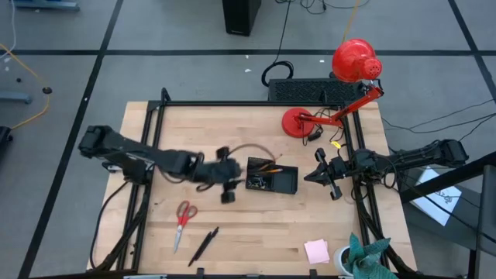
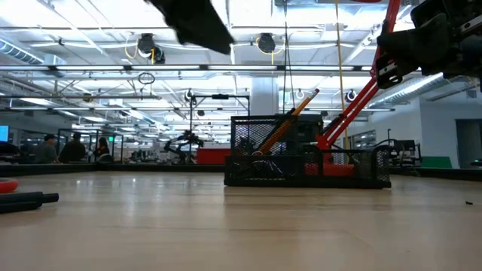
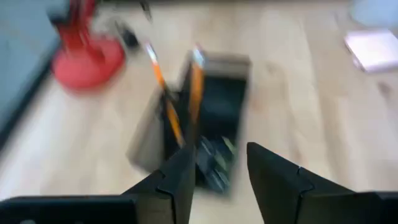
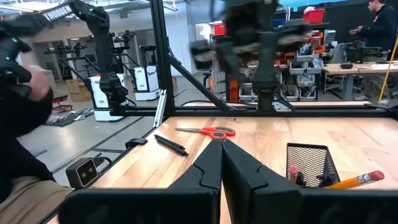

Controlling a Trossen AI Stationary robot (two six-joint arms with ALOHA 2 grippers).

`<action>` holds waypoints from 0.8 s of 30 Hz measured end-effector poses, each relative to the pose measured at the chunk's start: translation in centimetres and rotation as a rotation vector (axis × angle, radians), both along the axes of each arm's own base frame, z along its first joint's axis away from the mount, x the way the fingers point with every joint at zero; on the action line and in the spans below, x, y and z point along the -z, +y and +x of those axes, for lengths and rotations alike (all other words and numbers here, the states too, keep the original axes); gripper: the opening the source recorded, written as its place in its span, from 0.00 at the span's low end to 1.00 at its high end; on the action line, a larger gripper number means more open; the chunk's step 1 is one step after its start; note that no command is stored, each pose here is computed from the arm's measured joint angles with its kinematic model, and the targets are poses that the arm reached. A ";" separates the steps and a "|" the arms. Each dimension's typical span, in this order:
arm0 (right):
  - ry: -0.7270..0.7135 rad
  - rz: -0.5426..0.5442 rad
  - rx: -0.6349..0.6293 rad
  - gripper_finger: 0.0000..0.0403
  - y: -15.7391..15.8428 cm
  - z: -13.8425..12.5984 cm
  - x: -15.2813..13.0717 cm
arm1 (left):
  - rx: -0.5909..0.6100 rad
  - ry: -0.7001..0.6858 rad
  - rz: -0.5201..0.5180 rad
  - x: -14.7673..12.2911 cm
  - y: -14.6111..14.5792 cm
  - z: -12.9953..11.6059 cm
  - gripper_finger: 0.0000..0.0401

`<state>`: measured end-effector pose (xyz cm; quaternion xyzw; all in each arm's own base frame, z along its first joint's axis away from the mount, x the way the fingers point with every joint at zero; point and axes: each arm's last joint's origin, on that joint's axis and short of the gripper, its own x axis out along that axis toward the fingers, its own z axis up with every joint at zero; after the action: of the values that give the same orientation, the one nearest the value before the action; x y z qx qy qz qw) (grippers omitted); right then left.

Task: Pick and place office supplies into organizer
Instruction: Put the black pen into the desk organizer

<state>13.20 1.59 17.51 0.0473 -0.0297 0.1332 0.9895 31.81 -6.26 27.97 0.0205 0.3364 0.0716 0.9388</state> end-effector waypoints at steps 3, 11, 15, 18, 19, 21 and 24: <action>-0.001 -0.004 0.000 0.00 0.0 0.0 0.0 | -0.047 0.094 -0.095 -0.7 -3.2 -1.1 0.34; 0.005 -0.006 0.000 0.00 0.0 0.0 0.1 | -0.193 0.333 -0.236 2.9 -9.8 -4.4 0.29; 0.006 -0.006 0.001 0.00 0.0 0.0 0.1 | -0.409 0.492 -0.237 5.5 -11.2 -6.2 0.31; -0.004 -0.006 0.003 0.00 0.0 0.0 0.0 | -0.609 0.600 -0.222 7.2 -11.4 -7.2 0.34; -0.007 -0.006 0.004 0.00 0.0 0.0 0.0 | -0.644 0.633 -0.226 7.7 -11.5 -7.2 0.35; -0.017 -0.007 0.006 0.00 0.0 0.0 -0.1 | -0.661 0.699 -0.226 8.6 -11.7 -7.2 0.37; -0.027 -0.007 0.005 0.00 0.0 0.0 -0.2 | -0.624 0.742 -0.224 9.6 -12.0 -6.8 0.38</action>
<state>13.20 1.58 17.73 0.0421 -0.0425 0.1312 0.9895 25.06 -18.29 18.37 -0.1578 0.6436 0.3005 0.6860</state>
